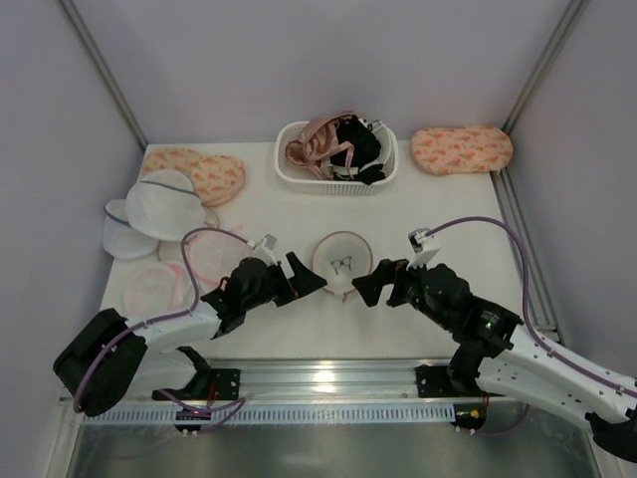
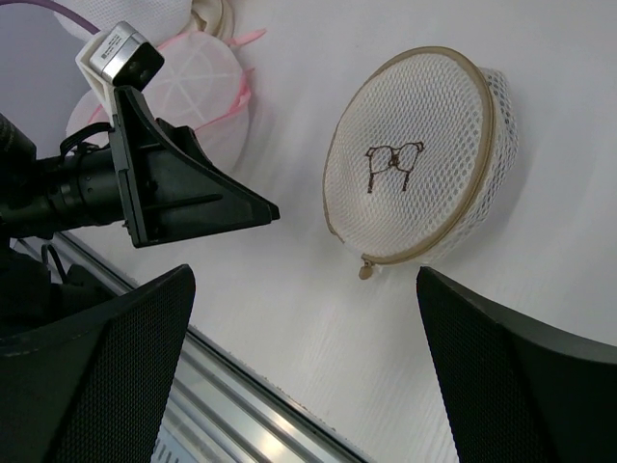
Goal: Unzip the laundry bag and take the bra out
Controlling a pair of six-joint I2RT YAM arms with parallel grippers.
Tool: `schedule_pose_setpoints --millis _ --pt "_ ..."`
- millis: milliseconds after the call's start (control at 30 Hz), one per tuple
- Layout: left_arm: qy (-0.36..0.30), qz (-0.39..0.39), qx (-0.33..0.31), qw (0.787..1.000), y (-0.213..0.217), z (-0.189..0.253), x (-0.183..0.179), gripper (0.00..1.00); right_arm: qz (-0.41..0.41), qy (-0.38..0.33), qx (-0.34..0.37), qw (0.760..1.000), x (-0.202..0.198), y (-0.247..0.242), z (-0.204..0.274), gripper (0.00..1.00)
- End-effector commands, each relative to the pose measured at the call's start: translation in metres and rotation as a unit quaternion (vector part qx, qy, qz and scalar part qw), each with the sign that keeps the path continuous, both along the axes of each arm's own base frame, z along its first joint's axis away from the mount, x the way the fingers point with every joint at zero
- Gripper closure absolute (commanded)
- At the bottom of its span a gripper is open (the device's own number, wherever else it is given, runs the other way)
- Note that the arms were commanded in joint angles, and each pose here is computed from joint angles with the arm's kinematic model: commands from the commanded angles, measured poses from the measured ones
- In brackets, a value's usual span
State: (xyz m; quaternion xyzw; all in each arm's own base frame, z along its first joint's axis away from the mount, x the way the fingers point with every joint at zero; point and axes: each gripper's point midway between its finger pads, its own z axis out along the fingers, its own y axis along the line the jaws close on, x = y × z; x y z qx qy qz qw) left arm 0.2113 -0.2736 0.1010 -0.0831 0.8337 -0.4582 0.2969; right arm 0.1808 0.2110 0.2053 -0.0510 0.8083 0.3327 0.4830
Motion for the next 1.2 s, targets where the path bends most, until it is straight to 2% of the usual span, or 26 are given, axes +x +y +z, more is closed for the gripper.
schedule_pose_setpoints --millis 0,300,500,533,600,700,733,800,833,900,967,1033,1167 --pt "-0.009 0.036 -0.028 0.999 -0.004 0.003 0.015 0.01 0.002 -0.008 0.021 1.0 0.001 0.007 0.003 0.01" --pt "0.018 0.063 -0.089 0.994 -0.036 -0.002 0.031 0.02 0.001 -0.001 0.017 1.0 0.0 0.01 -0.007 0.01" --pt "0.027 0.067 -0.124 0.99 -0.052 -0.005 0.038 0.14 0.001 -0.001 0.021 1.0 -0.002 0.009 -0.01 0.01" --pt "0.028 0.068 -0.13 0.989 -0.053 -0.005 0.038 0.19 0.002 -0.001 0.022 1.0 -0.003 0.009 -0.009 0.01" --pt "0.028 0.067 -0.14 0.988 -0.057 -0.006 0.04 0.25 0.004 -0.003 0.024 1.0 -0.004 0.009 -0.009 0.01" --pt "0.032 0.064 -0.149 0.986 -0.06 -0.011 0.04 0.42 0.004 -0.003 0.027 1.0 -0.004 0.008 -0.01 0.03" --pt "0.033 0.064 -0.152 0.986 -0.061 -0.012 0.041 0.54 0.003 -0.004 0.027 1.0 -0.004 0.007 -0.009 0.03" --pt "0.039 0.064 -0.159 0.984 -0.063 -0.015 0.041 0.63 0.002 -0.003 0.028 1.0 -0.005 0.006 -0.01 0.03" --pt "0.04 0.061 -0.165 0.984 -0.064 -0.017 0.04 0.72 0.002 -0.003 0.028 1.0 -0.006 0.006 -0.01 0.04" --pt "0.043 0.06 -0.177 0.981 -0.066 -0.017 0.041 0.83 -0.002 0.0 0.023 1.0 -0.005 0.003 -0.012 0.05" --pt "0.043 0.057 -0.194 0.978 -0.069 -0.015 0.041 1.0 -0.009 0.009 0.003 1.0 -0.005 0.0 -0.02 0.07" --pt "0.038 0.055 -0.205 0.976 -0.071 -0.01 0.042 1.0 -0.015 0.019 -0.017 1.0 -0.004 -0.003 -0.027 0.11" --pt "0.034 0.052 -0.213 0.975 -0.078 0.0 0.042 1.0 -0.019 0.06 -0.087 0.994 -0.006 -0.005 -0.057 0.13"
